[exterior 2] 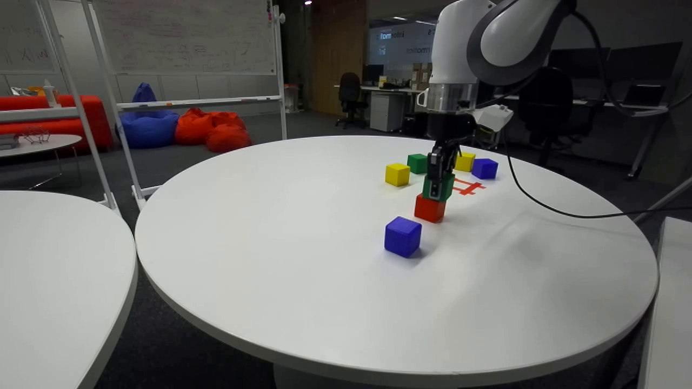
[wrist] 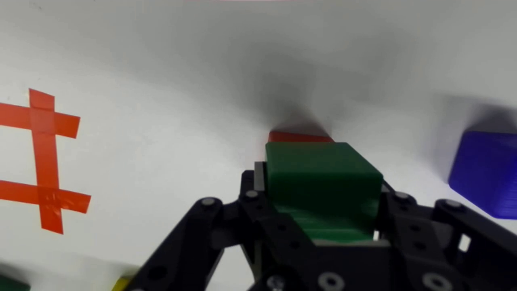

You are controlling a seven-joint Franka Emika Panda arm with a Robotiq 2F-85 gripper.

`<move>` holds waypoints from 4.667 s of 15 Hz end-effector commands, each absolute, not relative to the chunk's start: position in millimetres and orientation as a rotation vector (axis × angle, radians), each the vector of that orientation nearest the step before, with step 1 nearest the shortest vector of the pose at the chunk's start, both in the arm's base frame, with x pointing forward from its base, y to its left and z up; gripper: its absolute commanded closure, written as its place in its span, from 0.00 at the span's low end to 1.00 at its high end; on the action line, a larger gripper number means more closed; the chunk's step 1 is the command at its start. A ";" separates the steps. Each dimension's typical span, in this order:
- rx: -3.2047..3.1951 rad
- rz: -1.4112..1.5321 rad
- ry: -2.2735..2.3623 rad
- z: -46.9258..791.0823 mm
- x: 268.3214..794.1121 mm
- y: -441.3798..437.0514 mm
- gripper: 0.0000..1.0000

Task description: Unstack all the toy blocks then put the orange block in the marked zone

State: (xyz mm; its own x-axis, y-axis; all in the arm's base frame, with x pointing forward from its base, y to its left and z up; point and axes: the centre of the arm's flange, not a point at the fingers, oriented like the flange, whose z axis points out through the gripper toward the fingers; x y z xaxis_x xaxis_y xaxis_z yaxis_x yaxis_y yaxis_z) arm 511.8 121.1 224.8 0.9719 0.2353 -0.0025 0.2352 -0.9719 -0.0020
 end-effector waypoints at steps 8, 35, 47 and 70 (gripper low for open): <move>-3.115 -0.042 -0.432 238.5 489.3 129.0 0.70; -3.116 -0.134 -0.577 268.8 452.8 155.5 0.20; -3.116 -0.134 -0.577 268.8 452.8 155.4 0.20; -3.135 -0.140 -0.621 267.6 450.3 156.1 0.00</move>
